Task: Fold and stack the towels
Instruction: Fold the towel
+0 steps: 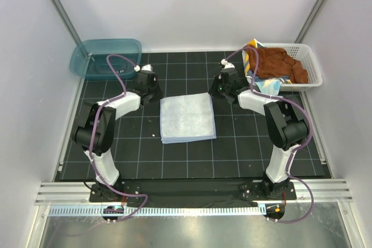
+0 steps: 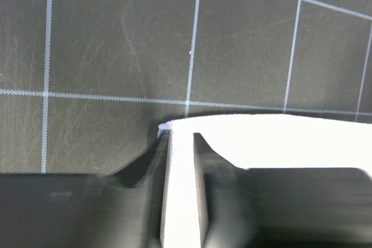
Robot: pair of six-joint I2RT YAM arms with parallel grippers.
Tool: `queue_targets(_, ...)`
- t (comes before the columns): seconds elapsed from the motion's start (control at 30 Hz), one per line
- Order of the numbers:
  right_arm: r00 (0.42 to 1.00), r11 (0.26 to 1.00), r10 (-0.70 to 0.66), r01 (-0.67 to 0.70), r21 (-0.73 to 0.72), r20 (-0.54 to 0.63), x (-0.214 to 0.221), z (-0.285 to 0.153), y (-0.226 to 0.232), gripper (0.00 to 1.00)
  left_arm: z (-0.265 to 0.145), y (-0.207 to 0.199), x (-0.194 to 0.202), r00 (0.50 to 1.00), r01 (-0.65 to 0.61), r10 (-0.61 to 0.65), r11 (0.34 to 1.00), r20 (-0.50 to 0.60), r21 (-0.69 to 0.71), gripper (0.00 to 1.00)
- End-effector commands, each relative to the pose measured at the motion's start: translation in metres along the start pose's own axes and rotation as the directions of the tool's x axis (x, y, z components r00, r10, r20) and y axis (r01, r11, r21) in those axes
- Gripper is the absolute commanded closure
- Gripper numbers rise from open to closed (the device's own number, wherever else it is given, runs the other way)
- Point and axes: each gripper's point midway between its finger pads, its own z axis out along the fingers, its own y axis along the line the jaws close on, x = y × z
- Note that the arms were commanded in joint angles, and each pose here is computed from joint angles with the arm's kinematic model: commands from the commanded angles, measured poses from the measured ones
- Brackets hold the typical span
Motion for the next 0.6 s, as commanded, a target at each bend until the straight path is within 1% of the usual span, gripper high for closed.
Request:
queue_targets(0.0, 0.997, 0.999, 0.009, -0.006, -0.035, 0.082, -0.026, -0.009, 0.01, 0.89, -0.008, -0.005, -0.016, 0.999, 0.041, -0.041, 0.999, 0.033, 0.0, 0.71)
queue_targets(0.03, 0.997, 0.999, 0.009, -0.006, -0.034, 0.076, -0.024, -0.008, 0.009, 0.89, -0.006, -0.003, -0.013, 0.999, 0.048, -0.048, 0.999, 0.024, -0.01, 0.64)
queue_targets(0.13, 0.997, 1.0, 0.01, -0.008, -0.027, 0.071, -0.022, -0.007, 0.008, 0.89, -0.002, 0.004, -0.003, 0.997, 0.071, -0.073, 0.996, -0.021, -0.051, 0.61)
queue_targets(0.37, 0.998, 1.0, 0.017, -0.015, -0.025, 0.062, -0.019, -0.002, 0.007, 0.89, 0.008, 0.008, 0.009, 0.993, 0.099, -0.104, 0.992, -0.064, -0.077, 0.6)
queue_targets(0.57, 0.999, 1.0, 0.015, -0.014, -0.022, 0.049, -0.015, 0.002, 0.005, 0.89, 0.016, 0.006, 0.009, 0.99, 0.114, -0.119, 0.991, -0.069, -0.077, 0.63)
